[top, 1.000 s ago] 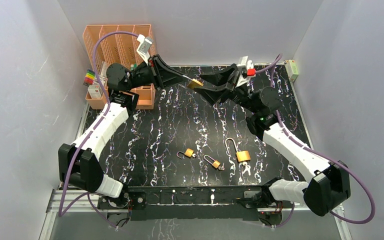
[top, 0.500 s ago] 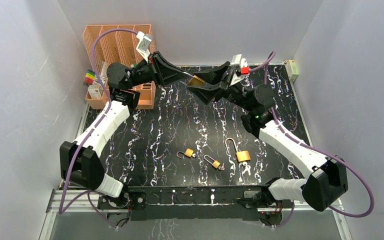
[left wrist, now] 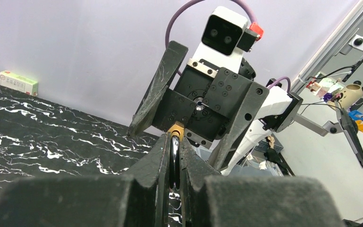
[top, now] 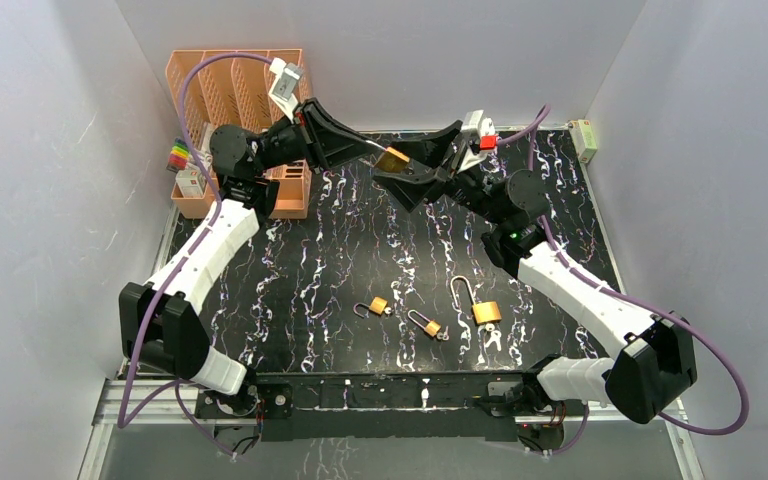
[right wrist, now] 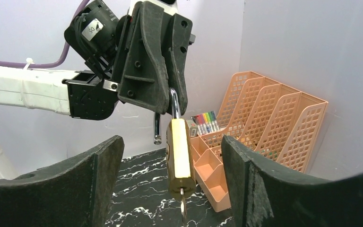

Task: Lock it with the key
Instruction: Lock the lock.

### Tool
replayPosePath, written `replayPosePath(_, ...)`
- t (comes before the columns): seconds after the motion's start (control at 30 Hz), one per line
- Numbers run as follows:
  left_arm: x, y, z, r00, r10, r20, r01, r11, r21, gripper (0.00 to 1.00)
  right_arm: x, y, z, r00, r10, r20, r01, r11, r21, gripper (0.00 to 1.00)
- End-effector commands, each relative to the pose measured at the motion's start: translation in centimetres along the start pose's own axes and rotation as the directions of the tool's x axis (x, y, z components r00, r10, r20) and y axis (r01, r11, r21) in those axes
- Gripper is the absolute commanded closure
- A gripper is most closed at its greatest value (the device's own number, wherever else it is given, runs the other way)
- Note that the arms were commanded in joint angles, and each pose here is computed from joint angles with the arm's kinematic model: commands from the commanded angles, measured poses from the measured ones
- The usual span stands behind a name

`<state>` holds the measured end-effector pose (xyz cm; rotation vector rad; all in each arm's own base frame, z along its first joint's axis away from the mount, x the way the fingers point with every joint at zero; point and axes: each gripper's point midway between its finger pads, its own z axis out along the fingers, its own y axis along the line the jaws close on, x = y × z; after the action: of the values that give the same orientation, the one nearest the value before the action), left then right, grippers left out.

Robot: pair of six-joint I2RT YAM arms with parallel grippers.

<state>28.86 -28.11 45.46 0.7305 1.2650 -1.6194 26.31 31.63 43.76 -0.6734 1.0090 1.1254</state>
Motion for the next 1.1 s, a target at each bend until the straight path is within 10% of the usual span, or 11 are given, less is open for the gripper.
replayPosePath(0.0, -3.6, -4.9, 0.4, 0.984, 0.161, 0.075, -0.167, 0.982, 0.083, 1.00, -2.5, 1.1, 0.1, 0.998, -0.038, 0.056, 0.039, 0.999, -0.027, 0.22)
replayPosePath(0.2, -3.5, -5.0, 0.3, 0.984, 0.159, 0.076, -0.166, 0.982, 0.093, 1.00, -2.6, 1.5, 0.6, 0.998, -0.011, 0.059, 0.015, 0.998, -0.065, 0.44)
replayPosePath(0.43, -2.4, -5.0, -0.1, 0.987, 0.154, 0.048, -0.158, 0.982, 0.102, 1.00, -4.2, 2.3, 1.1, 0.995, 0.030, 0.091, -0.020, 0.994, -0.104, 1.00)
replayPosePath(0.53, -1.6, -5.2, -0.6, 0.988, 0.153, 0.018, -0.154, 0.982, 0.108, 0.96, -4.8, 2.9, 1.0, 0.997, 0.055, 0.048, -0.049, 0.991, -0.121, 1.00)
replayPosePath(0.57, -1.5, -5.2, -0.9, 0.989, 0.145, 0.008, -0.145, 0.984, 0.101, 0.81, -5.0, 2.9, 0.9, 0.998, 0.064, 0.024, -0.060, 0.990, -0.126, 1.00)
replayPosePath(0.63, -1.6, -5.0, -1.9, 0.990, 0.138, 0.002, -0.138, 0.988, 0.075, 0.12, -5.5, 3.1, 0.2, 0.997, 0.073, -0.026, -0.076, 0.986, -0.150, 1.00)
replayPosePath(0.67, -1.9, -4.9, -2.5, 0.990, 0.138, 0.006, -0.138, 0.989, 0.055, 0.03, -5.8, 3.3, -0.3, 0.996, 0.074, -0.048, -0.081, 0.983, -0.167, 1.00)
replayPosePath(1.07, -1.5, -5.2, -4.2, 0.993, 0.114, -0.039, -0.112, 0.992, 0.051, 0.31, -3.9, 4.5, -2.0, 0.930, 0.195, -0.310, -0.309, 0.872, -0.380, 1.00)
